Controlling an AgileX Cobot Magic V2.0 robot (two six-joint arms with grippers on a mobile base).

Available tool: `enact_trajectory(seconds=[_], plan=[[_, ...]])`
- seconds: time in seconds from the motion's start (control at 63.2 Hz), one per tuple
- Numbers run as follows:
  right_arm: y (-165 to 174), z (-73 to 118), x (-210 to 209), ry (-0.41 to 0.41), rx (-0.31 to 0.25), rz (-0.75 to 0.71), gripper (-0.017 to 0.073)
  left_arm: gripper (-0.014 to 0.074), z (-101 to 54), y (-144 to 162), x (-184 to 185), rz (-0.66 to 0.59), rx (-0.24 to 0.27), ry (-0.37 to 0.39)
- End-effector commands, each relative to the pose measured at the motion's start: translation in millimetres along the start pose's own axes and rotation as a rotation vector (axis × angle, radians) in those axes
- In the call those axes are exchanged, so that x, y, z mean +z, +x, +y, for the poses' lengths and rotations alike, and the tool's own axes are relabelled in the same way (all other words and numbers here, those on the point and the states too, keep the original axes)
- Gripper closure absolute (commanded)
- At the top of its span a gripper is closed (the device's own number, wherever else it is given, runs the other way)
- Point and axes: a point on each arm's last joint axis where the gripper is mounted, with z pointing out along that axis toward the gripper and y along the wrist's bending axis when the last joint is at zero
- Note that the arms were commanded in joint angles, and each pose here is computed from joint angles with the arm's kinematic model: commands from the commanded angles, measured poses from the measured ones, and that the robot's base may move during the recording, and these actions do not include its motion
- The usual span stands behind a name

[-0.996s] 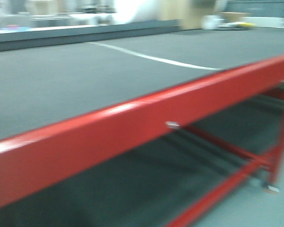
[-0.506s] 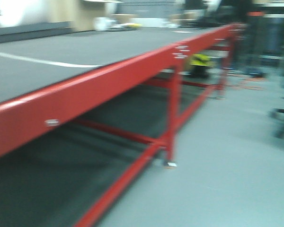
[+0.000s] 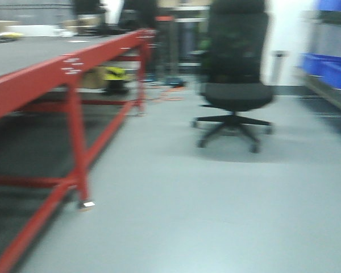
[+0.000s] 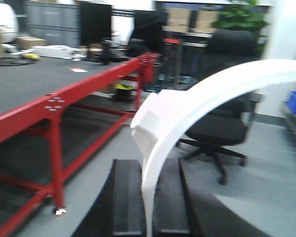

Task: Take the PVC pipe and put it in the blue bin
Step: 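Drive the base away from the table to the shelf of blue bins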

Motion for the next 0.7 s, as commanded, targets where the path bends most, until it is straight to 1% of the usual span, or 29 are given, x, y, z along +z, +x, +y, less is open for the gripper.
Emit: enact_trajectory(seconds=[0.0, 0.68], plan=[[-3.0, -0.4, -1.4, 0.007, -0.005, -0.034, 0.0721, 0.0704, -0.7, -4.5, -1.7, -0.036, -0.002, 0.005], [-3.0, -0.4, -1.4, 0.007, -0.005, -0.034, 0.0721, 0.0704, -0.7, -4.5, -1.7, -0.036, -0.002, 0.005]])
